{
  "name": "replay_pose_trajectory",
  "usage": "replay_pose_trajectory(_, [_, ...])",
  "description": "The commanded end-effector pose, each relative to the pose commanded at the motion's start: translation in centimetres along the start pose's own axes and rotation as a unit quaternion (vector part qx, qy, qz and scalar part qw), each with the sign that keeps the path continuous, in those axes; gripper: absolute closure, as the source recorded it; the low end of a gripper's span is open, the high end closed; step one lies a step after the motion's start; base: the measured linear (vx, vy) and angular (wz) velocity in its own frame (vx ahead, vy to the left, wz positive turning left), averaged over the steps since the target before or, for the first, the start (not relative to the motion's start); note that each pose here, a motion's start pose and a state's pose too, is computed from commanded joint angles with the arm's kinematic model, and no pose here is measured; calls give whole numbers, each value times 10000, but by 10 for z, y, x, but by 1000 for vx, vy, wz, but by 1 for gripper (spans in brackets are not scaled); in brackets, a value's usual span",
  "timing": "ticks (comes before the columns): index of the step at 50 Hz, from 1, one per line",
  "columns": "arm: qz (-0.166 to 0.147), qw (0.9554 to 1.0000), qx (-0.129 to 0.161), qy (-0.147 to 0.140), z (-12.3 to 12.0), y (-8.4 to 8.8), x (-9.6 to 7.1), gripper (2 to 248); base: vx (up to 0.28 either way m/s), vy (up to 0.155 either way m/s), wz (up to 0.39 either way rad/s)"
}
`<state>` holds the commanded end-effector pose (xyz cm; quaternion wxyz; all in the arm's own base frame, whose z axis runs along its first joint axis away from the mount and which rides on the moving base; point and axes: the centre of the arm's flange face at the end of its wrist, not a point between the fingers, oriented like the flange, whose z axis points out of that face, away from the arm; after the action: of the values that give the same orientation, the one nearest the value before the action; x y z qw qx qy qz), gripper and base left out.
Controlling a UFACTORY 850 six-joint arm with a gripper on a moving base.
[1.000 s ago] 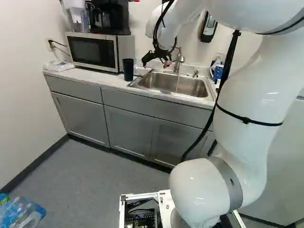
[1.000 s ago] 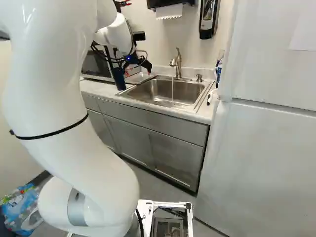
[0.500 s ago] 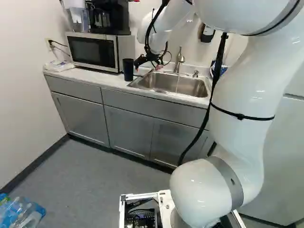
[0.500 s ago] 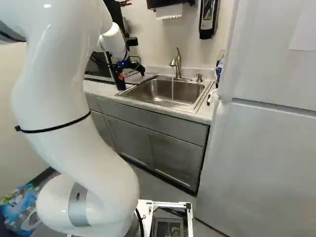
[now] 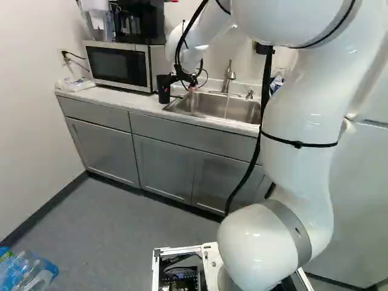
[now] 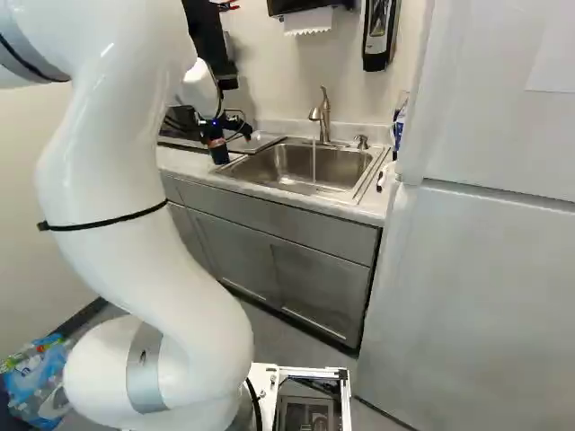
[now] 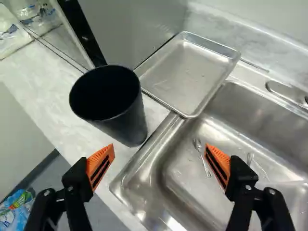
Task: Rinse the cup and place it in the tray
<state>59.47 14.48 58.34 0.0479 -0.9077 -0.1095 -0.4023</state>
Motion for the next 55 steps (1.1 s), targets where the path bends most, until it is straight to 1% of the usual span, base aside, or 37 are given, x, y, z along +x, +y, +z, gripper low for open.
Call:
replay_pose_trajectory(11, [-91,9997,105,210,14,-17,0,3,0,0,0])
replay_pose_trajectory(20, [-133,9990,158,384,22,-26,-3,3,0,0,0])
replay_pose_trajectory(38, [-137,9971,175,732,35,-28,-9,3,0,0,0])
replay_pose_trajectory(55, [-149,9938,205,1078,49,-32,-13,3,0,0,0])
